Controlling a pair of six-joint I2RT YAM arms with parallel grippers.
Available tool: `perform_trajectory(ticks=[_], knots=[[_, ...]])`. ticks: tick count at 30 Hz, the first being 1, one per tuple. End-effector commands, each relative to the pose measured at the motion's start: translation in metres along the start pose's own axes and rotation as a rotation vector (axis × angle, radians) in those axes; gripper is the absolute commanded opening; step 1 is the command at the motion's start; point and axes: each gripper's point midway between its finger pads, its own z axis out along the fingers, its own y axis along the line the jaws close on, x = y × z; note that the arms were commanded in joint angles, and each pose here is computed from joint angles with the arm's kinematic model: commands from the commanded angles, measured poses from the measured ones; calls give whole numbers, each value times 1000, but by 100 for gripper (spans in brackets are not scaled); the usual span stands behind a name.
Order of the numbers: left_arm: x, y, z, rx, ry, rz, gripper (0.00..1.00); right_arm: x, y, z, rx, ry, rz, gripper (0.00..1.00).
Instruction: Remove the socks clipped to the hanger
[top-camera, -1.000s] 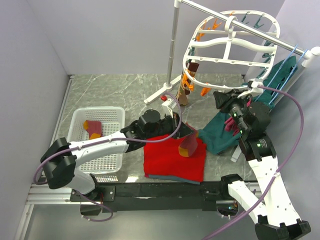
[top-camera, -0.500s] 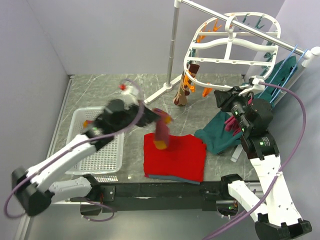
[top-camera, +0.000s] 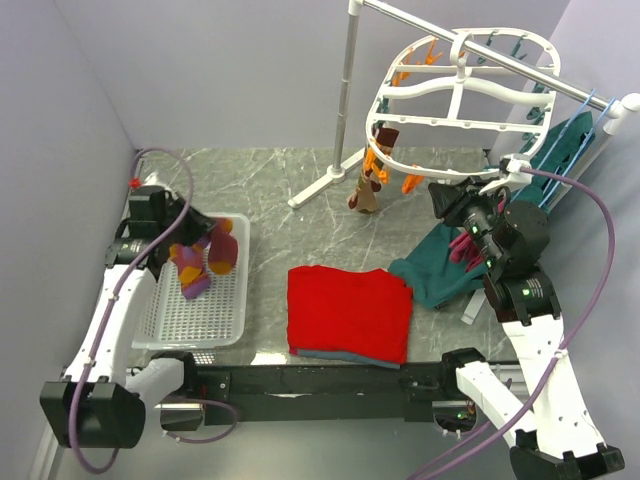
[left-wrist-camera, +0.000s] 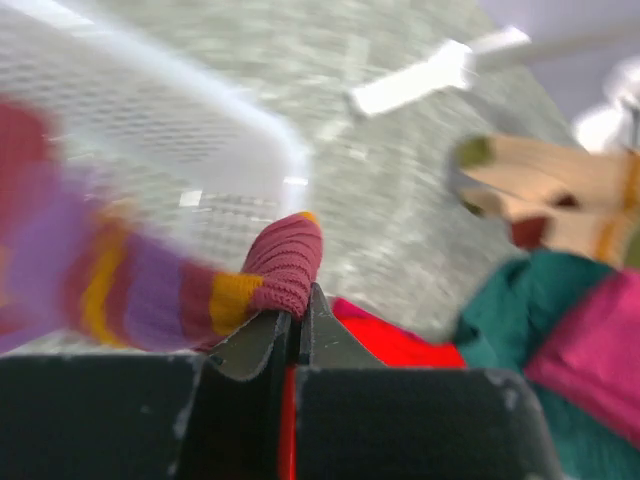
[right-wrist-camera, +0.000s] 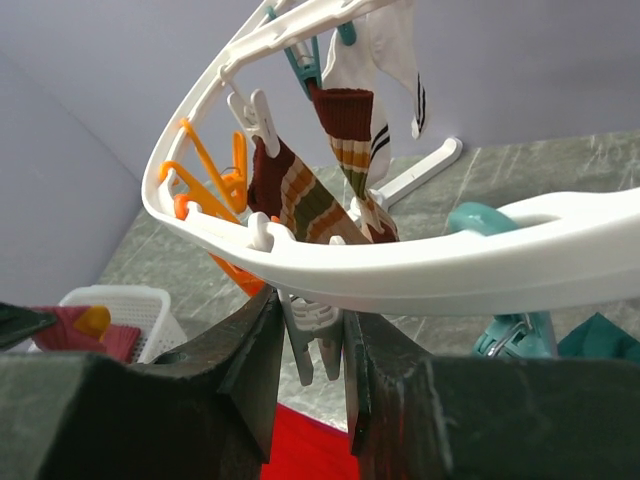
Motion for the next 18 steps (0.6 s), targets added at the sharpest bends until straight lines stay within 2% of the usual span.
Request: perform_trajectory(ticks=[1,3,7,8,9,10,13,14,18], knots=[[-18,42,-7,-115,-63,-66,1,-7,4,-3,-26,-33,-11,0],[-22,66,-6,-177,-86,-108,1,-8,5,-5,-28,-39,-11,0],[-18,94,6,-196,-66,-174,1,-10,7,-7,-36,-43,-11,0],[-18,99,7,-203,-65,-187,4,-10,8,-7,-41,-43,-9,0],[-19,100,8,-201,-58,-185,13,-10,8,-6,-42,-41,-8,0],[-18,101,11,-202,-45,-184,42,-10,10,-6,-49,-37,-6,0],[-23,93,8,-174,-55,-179,79,-7,11,-3,-53,-18,0,0],[-25,91,6,-170,-69,-182,99,-8,11,-3,-54,-18,1,0],[-39,62,-18,-55,-190,-160,100,-5,13,-2,-65,-2,10,0]])
